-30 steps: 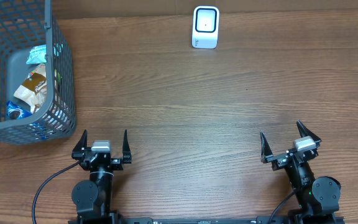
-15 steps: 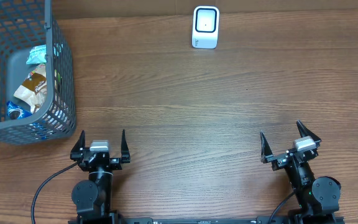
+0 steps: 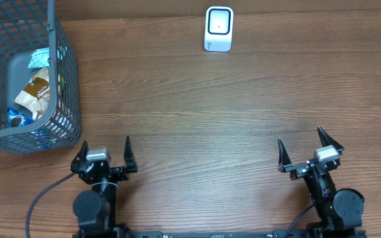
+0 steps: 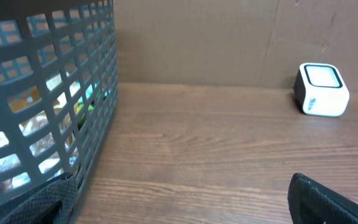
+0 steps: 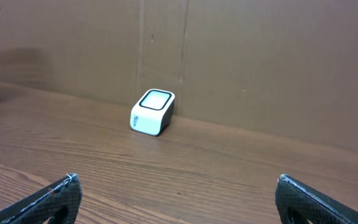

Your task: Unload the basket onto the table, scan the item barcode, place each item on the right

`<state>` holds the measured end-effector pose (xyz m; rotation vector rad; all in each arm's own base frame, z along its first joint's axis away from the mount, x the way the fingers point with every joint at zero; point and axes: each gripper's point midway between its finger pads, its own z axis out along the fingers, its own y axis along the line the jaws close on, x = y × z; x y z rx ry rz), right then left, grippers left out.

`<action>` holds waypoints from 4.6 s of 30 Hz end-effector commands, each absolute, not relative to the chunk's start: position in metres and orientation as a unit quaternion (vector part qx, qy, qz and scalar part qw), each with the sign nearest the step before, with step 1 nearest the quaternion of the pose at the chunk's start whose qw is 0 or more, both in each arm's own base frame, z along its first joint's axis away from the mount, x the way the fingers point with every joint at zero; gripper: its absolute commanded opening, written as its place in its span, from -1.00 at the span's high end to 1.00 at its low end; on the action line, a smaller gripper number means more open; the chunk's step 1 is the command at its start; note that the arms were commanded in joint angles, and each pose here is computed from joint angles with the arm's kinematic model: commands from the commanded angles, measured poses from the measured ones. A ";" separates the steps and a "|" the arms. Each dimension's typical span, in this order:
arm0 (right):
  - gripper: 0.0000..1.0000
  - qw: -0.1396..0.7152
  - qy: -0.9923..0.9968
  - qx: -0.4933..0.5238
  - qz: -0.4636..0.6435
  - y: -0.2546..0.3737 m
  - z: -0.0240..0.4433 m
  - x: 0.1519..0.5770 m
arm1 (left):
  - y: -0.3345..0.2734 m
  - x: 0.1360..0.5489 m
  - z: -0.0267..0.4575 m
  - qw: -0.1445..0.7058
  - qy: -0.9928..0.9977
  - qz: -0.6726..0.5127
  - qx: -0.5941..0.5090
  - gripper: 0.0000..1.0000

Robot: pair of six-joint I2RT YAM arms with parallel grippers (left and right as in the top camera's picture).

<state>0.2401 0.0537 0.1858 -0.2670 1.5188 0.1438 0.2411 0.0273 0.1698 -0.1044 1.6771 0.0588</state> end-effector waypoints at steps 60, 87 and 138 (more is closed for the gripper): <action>-1.00 0.577 0.794 -0.136 0.132 0.071 0.368 0.225 | 0.005 0.314 0.449 0.540 0.840 -0.043 0.039 -1.00; -0.95 0.246 0.940 -0.141 0.190 0.099 0.289 0.299 | 0.113 0.350 0.425 0.443 0.869 0.060 -0.212 -1.00; -0.79 0.233 0.943 -0.139 0.191 0.098 0.286 0.293 | 0.217 0.430 0.056 0.034 0.960 -0.003 -0.279 -0.68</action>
